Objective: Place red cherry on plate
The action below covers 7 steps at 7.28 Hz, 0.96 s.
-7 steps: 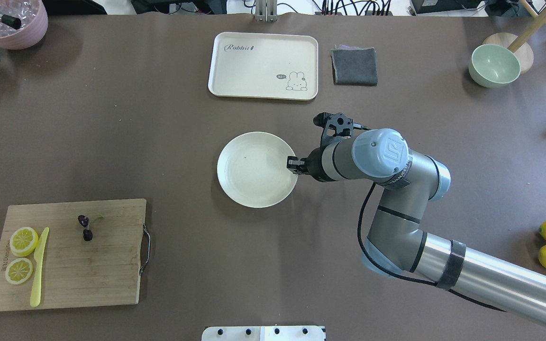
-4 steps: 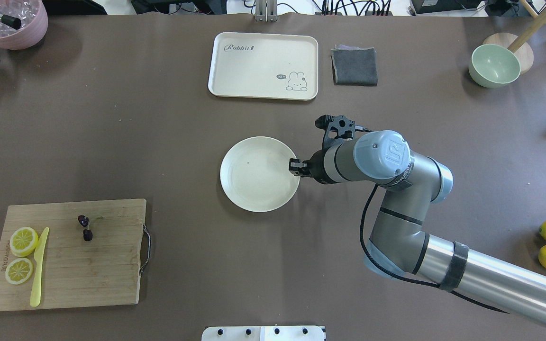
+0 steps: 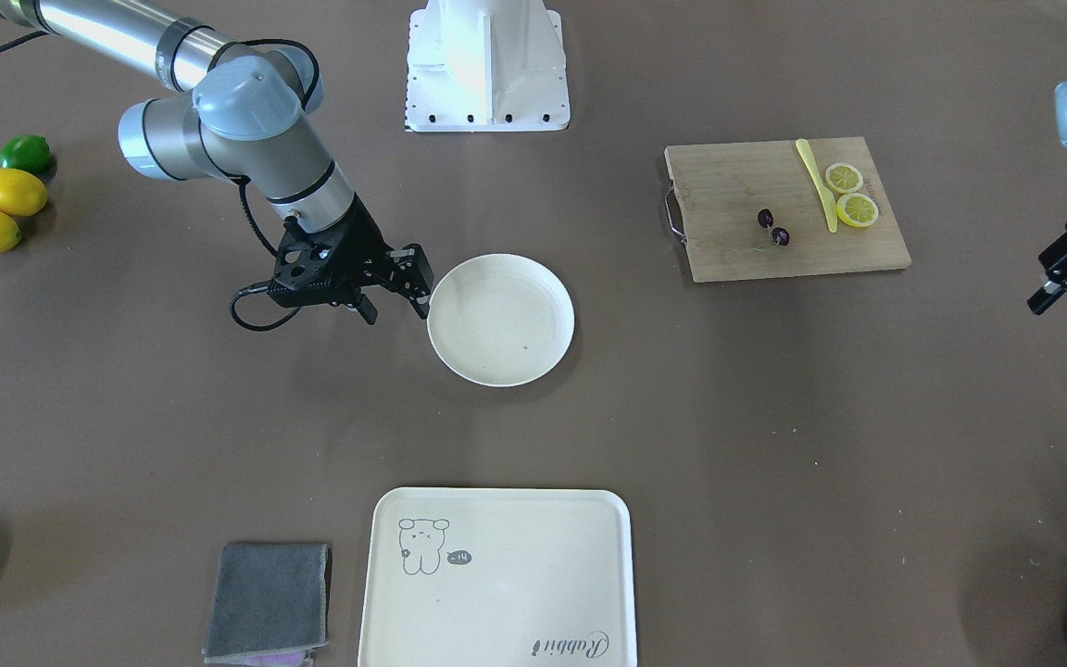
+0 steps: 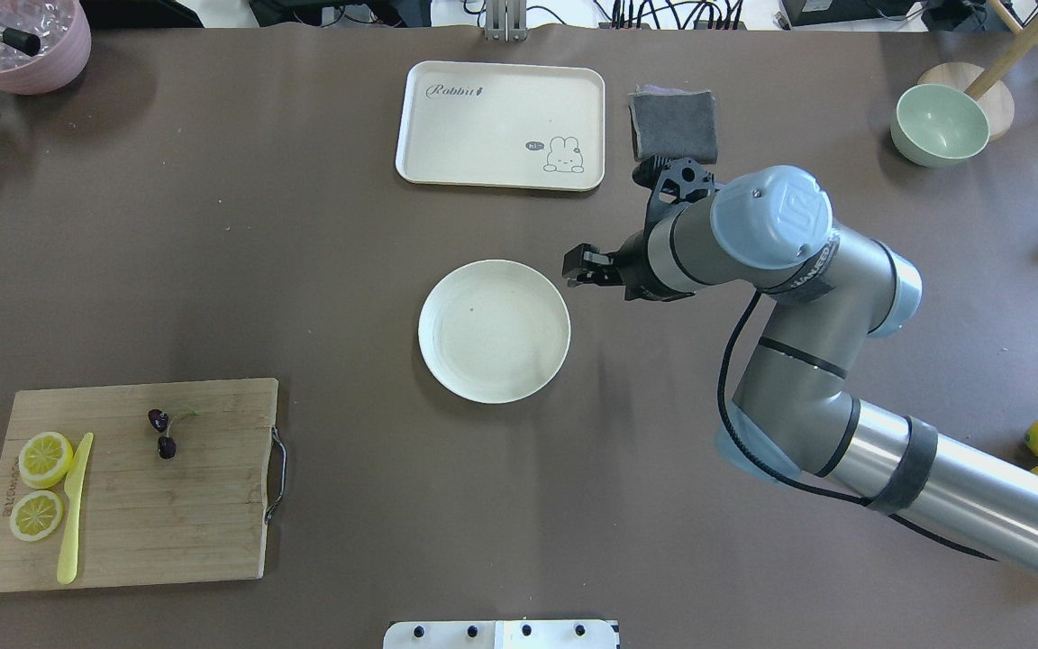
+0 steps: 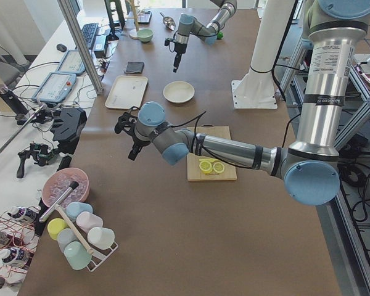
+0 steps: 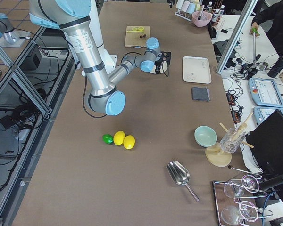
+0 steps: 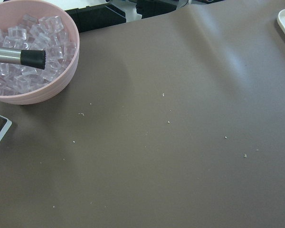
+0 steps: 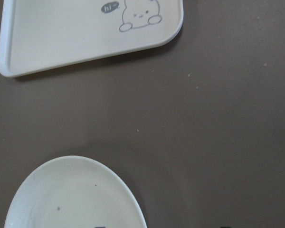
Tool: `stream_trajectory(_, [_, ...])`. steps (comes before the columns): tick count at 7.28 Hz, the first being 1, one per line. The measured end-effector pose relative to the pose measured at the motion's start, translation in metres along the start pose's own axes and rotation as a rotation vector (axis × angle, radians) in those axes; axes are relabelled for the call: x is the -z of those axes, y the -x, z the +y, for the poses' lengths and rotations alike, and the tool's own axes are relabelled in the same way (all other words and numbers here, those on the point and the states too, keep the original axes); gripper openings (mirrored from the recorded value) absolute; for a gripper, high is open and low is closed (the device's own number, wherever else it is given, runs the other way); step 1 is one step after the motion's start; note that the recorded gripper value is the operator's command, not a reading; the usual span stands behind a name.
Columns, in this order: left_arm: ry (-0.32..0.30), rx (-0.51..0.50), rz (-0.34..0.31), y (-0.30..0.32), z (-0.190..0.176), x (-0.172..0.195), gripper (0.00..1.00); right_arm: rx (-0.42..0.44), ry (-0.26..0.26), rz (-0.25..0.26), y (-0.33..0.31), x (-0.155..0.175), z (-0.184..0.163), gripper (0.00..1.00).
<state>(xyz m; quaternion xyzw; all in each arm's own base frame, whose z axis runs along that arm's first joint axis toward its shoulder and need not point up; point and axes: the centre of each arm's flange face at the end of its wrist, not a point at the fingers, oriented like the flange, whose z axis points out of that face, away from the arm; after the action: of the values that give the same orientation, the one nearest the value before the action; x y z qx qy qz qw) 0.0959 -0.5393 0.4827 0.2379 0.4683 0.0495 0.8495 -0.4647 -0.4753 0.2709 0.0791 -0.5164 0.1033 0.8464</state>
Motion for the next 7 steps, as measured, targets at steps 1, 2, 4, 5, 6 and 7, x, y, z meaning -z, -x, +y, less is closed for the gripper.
stream_trajectory(1, [-0.005,0.047,0.004,-0.043,0.012,-0.028,0.97,0.017,-0.006,0.017,-0.016,0.012,-0.024,1.00])
stream_trajectory(2, [-0.011,0.080,-0.010,-0.089,0.033,-0.054,0.97,0.046,-0.021,0.040,-0.037,0.019,-0.045,1.00])
stream_trajectory(4, [-0.007,0.137,-0.066,-0.154,0.084,-0.074,0.97,0.093,-0.034,0.082,-0.076,0.026,-0.075,1.00])
stream_trajectory(5, [0.000,0.159,-0.106,-0.170,0.114,-0.077,0.97,0.105,-0.031,0.091,-0.088,0.029,-0.083,1.00])
stream_trajectory(6, [0.004,0.186,-0.150,-0.180,0.146,-0.085,0.97,0.112,-0.030,0.095,-0.094,0.031,-0.087,1.00])
stream_trajectory(7, [0.006,0.210,-0.184,-0.190,0.174,-0.094,0.97,0.115,-0.030,0.094,-0.095,0.031,-0.088,1.00])
